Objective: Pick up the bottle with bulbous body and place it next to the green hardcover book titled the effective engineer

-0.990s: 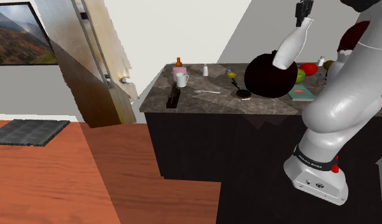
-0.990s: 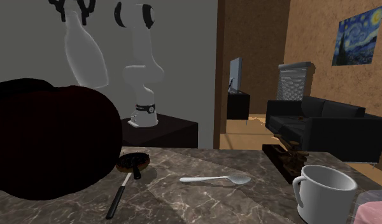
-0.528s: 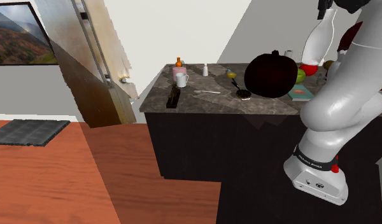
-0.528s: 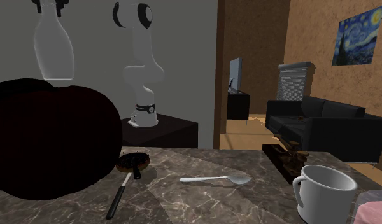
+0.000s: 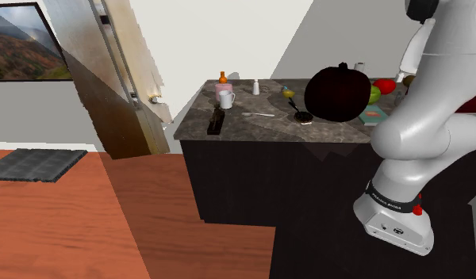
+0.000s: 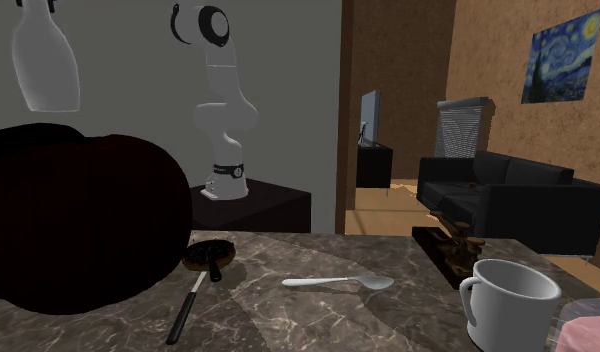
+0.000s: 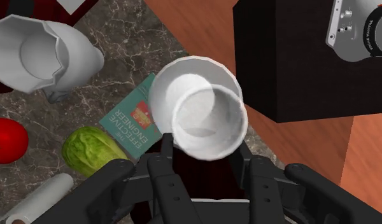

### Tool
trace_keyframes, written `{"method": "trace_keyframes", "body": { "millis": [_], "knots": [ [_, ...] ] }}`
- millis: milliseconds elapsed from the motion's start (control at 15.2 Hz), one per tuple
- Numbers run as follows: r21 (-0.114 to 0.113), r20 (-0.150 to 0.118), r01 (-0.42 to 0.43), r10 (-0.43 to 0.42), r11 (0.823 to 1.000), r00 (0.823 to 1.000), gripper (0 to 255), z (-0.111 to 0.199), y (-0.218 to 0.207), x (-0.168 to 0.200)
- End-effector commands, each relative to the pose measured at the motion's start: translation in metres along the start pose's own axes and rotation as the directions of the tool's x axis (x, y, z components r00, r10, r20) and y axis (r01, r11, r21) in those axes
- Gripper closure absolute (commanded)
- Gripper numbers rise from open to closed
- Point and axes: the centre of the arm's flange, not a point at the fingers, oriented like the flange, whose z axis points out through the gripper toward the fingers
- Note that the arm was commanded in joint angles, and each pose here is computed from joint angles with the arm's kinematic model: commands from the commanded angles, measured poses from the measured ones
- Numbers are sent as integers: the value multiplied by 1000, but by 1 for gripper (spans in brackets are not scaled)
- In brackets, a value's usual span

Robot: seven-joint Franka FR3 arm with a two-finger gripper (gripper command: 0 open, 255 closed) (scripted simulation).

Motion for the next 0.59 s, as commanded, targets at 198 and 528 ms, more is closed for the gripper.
{"method": "trace_keyframes", "body": {
  "millis": [198, 528],
  "knots": [
    [0, 1, 5, -5, 1000, 1000, 255, 9, 15, -16],
    [0, 1, 5, -5, 1000, 1000, 255, 35, 15, -13]
  ]
}}
